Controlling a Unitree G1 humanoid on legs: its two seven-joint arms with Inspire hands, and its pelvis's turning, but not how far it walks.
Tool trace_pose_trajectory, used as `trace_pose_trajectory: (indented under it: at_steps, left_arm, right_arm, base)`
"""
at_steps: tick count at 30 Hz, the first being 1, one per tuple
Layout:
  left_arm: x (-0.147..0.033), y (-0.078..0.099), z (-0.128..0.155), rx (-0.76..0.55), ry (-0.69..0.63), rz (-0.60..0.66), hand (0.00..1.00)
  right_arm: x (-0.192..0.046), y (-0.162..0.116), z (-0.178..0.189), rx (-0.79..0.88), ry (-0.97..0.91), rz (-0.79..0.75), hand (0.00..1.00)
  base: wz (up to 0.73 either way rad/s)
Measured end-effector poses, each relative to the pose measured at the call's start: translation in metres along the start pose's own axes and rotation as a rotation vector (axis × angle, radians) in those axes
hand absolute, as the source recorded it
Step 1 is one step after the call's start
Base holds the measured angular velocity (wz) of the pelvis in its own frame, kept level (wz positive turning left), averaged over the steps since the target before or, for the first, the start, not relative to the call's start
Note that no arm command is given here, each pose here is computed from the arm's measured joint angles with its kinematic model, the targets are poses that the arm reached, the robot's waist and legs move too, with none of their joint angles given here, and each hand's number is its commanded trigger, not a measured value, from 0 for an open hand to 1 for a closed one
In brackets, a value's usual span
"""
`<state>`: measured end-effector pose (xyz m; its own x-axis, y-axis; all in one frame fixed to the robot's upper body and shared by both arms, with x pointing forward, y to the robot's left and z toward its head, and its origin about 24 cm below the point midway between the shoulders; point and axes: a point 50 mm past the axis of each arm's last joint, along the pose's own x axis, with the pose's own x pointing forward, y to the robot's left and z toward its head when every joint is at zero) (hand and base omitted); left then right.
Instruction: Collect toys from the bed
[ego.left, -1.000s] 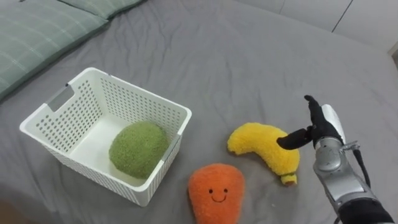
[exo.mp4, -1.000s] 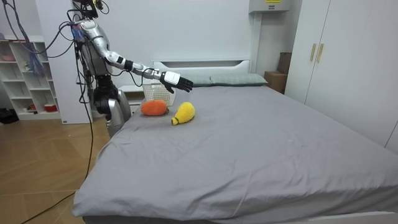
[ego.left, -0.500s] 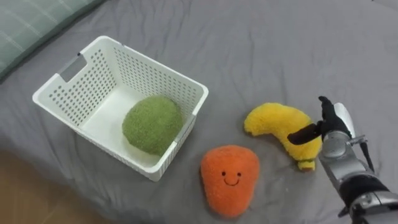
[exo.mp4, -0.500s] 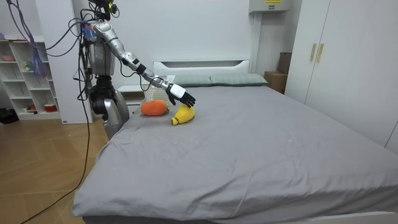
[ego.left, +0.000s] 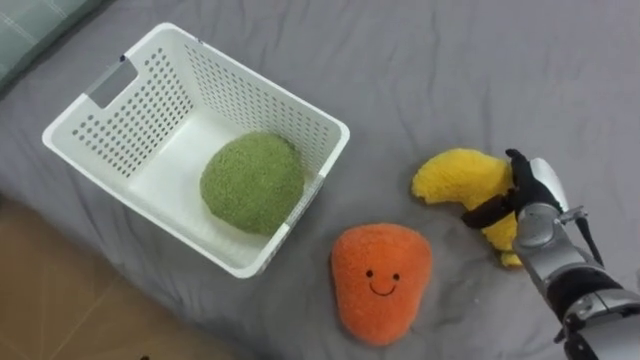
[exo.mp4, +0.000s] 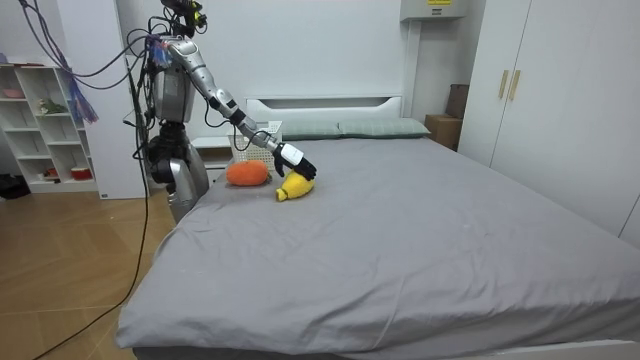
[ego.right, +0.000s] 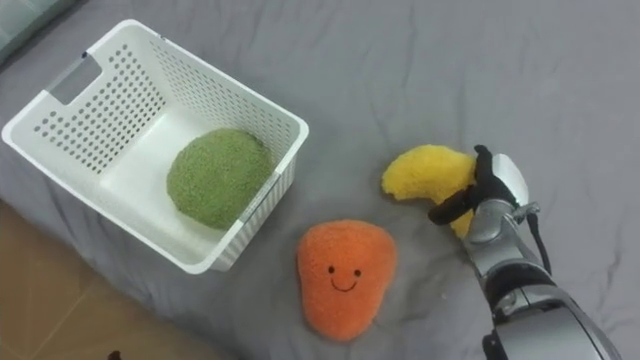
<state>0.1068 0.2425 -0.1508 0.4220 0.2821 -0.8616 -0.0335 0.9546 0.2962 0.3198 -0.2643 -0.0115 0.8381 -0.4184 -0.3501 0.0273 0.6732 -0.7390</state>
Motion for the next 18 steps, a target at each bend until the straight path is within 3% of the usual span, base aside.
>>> trace_pose_trajectory:
  at_steps: [7, 18]
  left_arm:
    - [0.000, 0.000, -0.002, 0.004, 0.003, -0.005, 0.00]
    - [0.000, 0.001, -0.001, -0.006, -0.002, -0.018, 0.00]
  right_arm:
    - [0.003, -0.015, -0.005, -0.022, 0.008, -0.033, 1.00]
    - [0.003, -0.013, -0.006, -0.019, 0.014, -0.008, 1.00]
  base:
    - [0.00]
    - [0.00]
